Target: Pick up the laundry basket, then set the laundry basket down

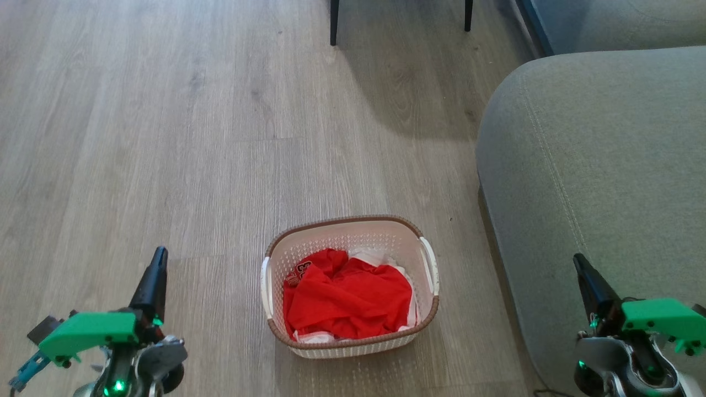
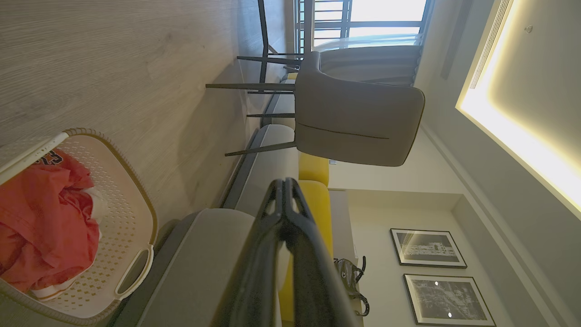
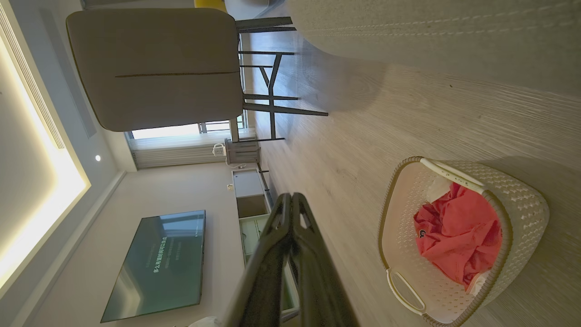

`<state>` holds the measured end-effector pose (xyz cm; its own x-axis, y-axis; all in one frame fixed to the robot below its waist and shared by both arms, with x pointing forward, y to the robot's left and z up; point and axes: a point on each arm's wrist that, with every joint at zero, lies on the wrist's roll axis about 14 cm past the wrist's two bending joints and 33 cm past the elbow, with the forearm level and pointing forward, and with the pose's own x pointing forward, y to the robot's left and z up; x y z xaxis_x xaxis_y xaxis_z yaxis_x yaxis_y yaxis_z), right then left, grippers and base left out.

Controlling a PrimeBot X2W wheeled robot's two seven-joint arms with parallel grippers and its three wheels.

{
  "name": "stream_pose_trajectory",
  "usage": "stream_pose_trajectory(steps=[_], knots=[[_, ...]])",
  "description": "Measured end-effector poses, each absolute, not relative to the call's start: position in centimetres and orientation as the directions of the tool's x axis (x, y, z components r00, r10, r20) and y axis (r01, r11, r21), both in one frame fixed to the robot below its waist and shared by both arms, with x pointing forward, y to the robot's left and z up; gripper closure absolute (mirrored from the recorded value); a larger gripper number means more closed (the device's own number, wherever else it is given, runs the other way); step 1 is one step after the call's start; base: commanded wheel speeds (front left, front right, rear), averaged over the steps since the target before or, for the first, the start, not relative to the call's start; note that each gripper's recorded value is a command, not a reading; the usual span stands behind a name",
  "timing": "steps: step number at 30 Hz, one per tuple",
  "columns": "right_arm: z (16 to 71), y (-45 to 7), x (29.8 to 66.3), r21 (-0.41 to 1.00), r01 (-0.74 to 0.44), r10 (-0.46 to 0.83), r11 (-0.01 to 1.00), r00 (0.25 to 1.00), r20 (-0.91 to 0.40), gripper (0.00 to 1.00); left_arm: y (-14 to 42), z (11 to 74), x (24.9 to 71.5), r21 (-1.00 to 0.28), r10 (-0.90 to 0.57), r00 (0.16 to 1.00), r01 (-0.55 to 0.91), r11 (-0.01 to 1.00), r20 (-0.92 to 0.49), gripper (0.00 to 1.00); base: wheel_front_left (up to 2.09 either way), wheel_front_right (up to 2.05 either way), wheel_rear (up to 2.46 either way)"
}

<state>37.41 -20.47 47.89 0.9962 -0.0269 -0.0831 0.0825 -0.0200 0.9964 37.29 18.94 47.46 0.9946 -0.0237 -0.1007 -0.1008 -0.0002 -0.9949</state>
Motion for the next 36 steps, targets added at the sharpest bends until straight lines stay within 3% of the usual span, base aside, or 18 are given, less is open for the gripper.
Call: stream_pose_trajectory(steps=[36], knots=[[47.89,-20.65,37.39,0.996,0.082,-0.033,-0.020,0.996,-0.083,1.00,18.94,47.46,37.29,-0.995,-0.024,0.995,-0.101,0.000,-0.101,1.00,0.00,0.00,0.00]])
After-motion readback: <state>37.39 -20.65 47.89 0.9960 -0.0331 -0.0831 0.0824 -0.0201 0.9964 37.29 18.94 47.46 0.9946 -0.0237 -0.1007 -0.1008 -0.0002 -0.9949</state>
